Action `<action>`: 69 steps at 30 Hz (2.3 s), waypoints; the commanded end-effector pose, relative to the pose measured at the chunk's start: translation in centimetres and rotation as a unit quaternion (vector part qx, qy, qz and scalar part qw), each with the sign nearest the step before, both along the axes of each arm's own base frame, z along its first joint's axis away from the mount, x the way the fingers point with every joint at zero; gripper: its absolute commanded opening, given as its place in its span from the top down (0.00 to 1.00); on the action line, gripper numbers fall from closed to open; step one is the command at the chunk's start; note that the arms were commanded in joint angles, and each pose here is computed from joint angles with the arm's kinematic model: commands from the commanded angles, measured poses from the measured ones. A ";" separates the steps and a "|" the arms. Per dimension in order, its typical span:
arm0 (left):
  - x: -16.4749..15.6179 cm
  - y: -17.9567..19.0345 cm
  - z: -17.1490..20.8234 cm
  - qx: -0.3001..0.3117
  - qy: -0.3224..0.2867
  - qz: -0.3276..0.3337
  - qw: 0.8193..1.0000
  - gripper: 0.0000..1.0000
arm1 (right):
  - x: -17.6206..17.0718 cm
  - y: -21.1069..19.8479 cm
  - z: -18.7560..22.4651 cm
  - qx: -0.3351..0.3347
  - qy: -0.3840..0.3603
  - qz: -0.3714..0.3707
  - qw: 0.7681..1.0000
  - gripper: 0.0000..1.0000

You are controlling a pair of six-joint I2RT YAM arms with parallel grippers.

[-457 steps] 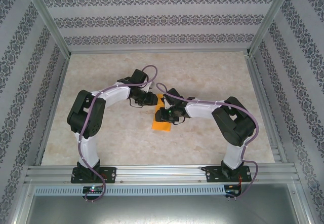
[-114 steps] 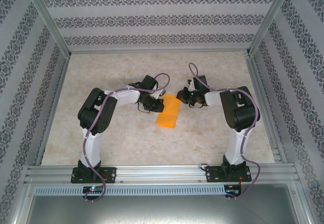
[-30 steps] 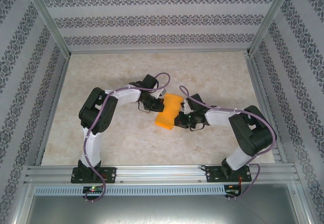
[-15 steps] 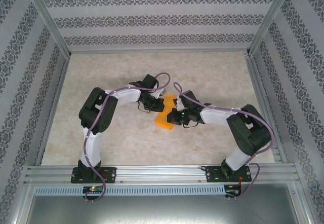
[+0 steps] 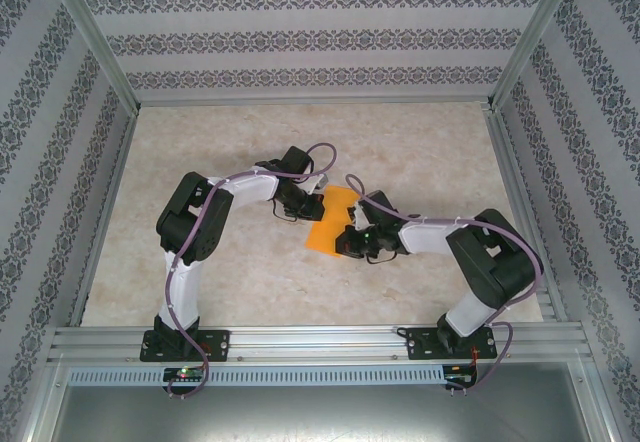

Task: Fold a paper plane with a square sheet of paper (pick it up from the middle)

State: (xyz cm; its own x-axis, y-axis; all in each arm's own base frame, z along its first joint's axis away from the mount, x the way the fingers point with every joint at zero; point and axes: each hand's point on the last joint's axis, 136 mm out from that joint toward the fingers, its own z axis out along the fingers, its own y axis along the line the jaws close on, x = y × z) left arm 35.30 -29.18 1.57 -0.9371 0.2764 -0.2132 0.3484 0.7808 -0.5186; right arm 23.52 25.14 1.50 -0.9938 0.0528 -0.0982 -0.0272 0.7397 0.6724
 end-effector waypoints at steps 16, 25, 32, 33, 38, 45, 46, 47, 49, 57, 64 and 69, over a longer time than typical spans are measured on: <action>-3.6 5.5 -7.5 0.134 0.084 0.014 0.987 0.95 | -2.1 -1.4 2.1 -0.020 0.009 -0.006 1.000 0.99; -3.1 4.5 -6.3 0.109 0.080 0.020 0.991 0.94 | 3.0 1.8 4.2 0.042 -0.036 -0.030 0.998 0.99; -2.5 4.1 -5.7 0.101 0.074 0.021 0.992 0.94 | 0.9 0.4 0.1 -0.003 0.008 -0.020 1.000 0.99; -2.4 3.9 -5.5 0.098 0.073 0.021 0.992 0.94 | 0.5 0.0 -0.3 -0.008 0.013 -0.021 1.000 0.99; -1.6 3.0 -4.2 0.075 0.066 0.024 0.995 0.91 | -0.7 -1.1 -0.4 -0.020 0.015 -0.023 0.999 0.99; -0.4 1.6 -0.8 0.034 0.045 0.032 0.998 0.78 | -2.1 -2.3 -1.1 -0.035 0.033 -0.018 0.999 0.98; -0.3 1.5 -0.3 0.030 0.041 0.034 0.998 0.77 | -2.2 -2.3 -1.1 -0.034 0.034 -0.017 0.999 0.98; -0.2 1.4 0.2 0.027 0.037 0.034 0.998 0.76 | -2.2 -2.4 -1.0 -0.031 0.034 -0.018 0.999 0.98; -0.1 1.3 1.1 0.021 0.031 0.035 0.999 0.73 | -1.8 -2.3 -0.2 -0.021 0.025 -0.023 0.999 0.98; -0.3 1.3 1.5 0.017 0.031 0.032 0.999 0.68 | 3.8 -2.9 5.1 0.048 -0.041 -0.080 0.995 0.94; 0.3 0.5 1.6 0.003 0.029 0.027 0.999 0.67 | 8.2 -4.6 5.4 0.052 -0.046 -0.120 0.990 0.75; 0.6 0.0 1.4 -0.002 0.032 0.021 0.999 0.67 | 10.5 -4.4 4.8 0.053 -0.042 -0.123 0.990 0.67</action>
